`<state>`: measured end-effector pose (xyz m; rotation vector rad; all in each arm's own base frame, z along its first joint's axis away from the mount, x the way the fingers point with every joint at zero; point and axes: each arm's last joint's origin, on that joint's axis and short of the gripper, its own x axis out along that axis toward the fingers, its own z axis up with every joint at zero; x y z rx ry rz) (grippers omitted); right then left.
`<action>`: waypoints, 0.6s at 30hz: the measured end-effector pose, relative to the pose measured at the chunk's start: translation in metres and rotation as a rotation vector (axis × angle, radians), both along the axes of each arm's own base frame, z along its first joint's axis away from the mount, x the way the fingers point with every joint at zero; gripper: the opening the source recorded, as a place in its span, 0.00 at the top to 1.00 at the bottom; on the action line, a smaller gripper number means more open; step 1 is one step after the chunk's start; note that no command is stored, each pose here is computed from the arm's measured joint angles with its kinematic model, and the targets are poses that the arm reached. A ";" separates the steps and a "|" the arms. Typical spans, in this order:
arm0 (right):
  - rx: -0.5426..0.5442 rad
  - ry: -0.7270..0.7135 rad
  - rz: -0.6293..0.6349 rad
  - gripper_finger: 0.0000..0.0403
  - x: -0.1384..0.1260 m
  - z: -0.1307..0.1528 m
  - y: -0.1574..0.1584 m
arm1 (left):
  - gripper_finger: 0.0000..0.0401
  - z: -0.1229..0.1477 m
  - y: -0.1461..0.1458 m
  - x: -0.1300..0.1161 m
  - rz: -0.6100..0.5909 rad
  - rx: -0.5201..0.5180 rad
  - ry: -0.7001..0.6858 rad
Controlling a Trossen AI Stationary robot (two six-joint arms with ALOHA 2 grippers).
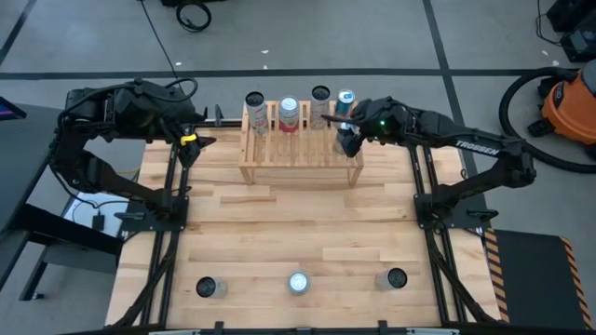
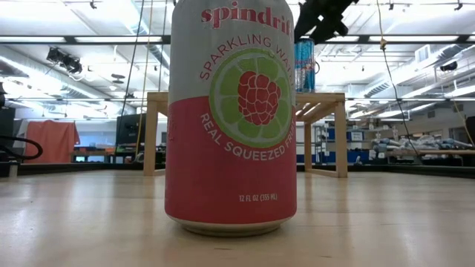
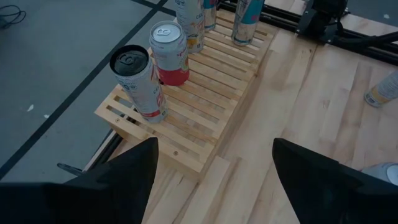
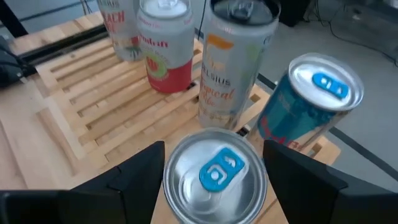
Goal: Place canned beverage on shelf
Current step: Put the blue soda can on the shelf aligned with the other blue soda can, then put the white and yellow soda can on the shelf aligned with the other white and yellow soda can
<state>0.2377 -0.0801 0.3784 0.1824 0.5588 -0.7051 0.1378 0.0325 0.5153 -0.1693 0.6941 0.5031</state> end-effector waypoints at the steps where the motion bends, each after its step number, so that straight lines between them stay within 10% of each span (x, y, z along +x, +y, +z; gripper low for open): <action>1: -0.003 -0.008 0.001 0.30 0.000 0.002 0.000 | 0.21 0.000 0.000 0.000 0.000 0.000 0.000; 18: 0.056 -0.152 0.157 0.30 -0.026 0.063 0.026 | 0.21 0.000 0.000 0.000 -0.002 0.002 0.000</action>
